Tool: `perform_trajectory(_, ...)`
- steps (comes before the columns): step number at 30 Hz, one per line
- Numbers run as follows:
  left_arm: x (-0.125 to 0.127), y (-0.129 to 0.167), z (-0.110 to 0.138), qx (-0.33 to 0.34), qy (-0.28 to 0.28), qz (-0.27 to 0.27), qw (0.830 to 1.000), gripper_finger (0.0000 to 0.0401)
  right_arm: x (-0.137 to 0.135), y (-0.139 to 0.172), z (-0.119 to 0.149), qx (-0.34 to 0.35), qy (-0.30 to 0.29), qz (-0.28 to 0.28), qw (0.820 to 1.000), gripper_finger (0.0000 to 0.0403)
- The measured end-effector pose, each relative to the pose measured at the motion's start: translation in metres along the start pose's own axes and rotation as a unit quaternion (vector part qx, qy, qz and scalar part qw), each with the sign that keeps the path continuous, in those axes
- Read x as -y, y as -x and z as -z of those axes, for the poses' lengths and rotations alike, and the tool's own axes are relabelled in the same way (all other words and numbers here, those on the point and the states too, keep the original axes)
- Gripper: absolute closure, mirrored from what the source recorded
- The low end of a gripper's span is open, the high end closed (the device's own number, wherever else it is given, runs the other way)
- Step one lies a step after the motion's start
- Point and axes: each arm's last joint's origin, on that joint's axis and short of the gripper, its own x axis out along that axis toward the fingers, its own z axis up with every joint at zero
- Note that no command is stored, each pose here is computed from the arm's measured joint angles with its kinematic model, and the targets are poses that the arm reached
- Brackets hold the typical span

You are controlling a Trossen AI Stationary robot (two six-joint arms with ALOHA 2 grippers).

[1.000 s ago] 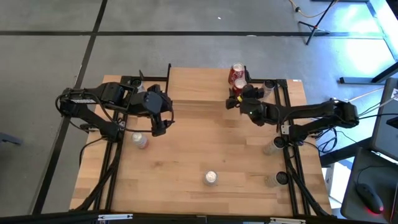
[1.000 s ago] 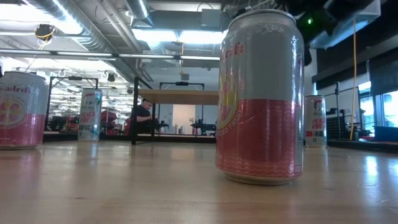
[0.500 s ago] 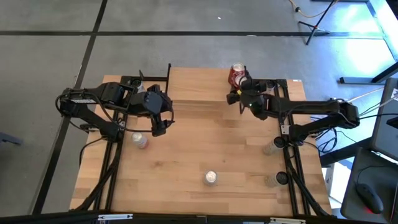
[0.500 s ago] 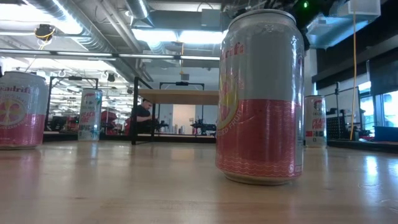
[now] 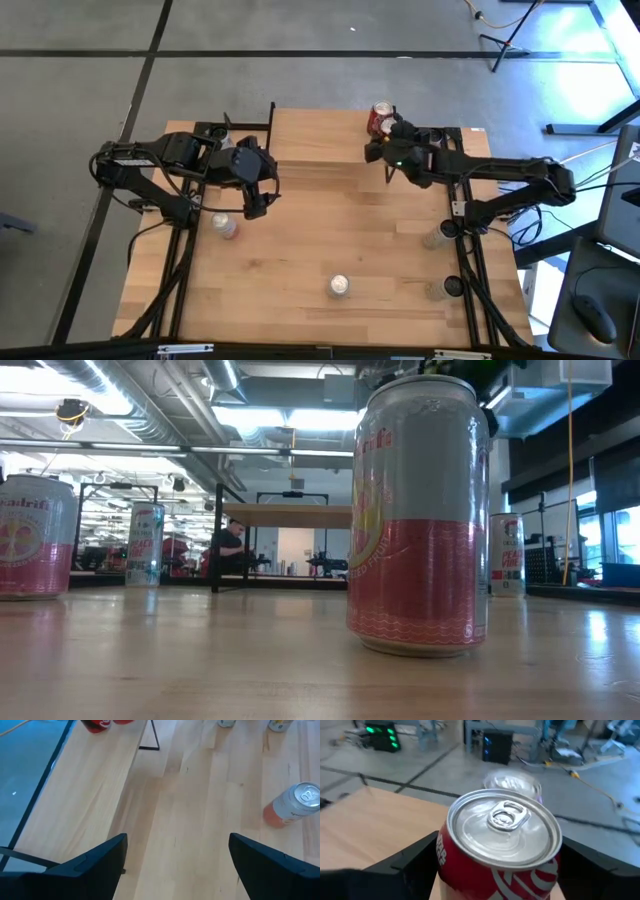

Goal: Place canned beverage on shelf
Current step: Put the red soda can on the shelf aligned with the other red soda can

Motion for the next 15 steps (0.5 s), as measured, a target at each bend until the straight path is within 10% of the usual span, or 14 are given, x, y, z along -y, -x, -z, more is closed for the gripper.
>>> perform_trajectory(15, 0.001, 0.000, 0.000, -0.002, 0.000, 0.010, 1.000, 0.0065, -0.010, -0.015, 0.019, -0.019, 0.015, 0.033, 0.999, 0.0076)
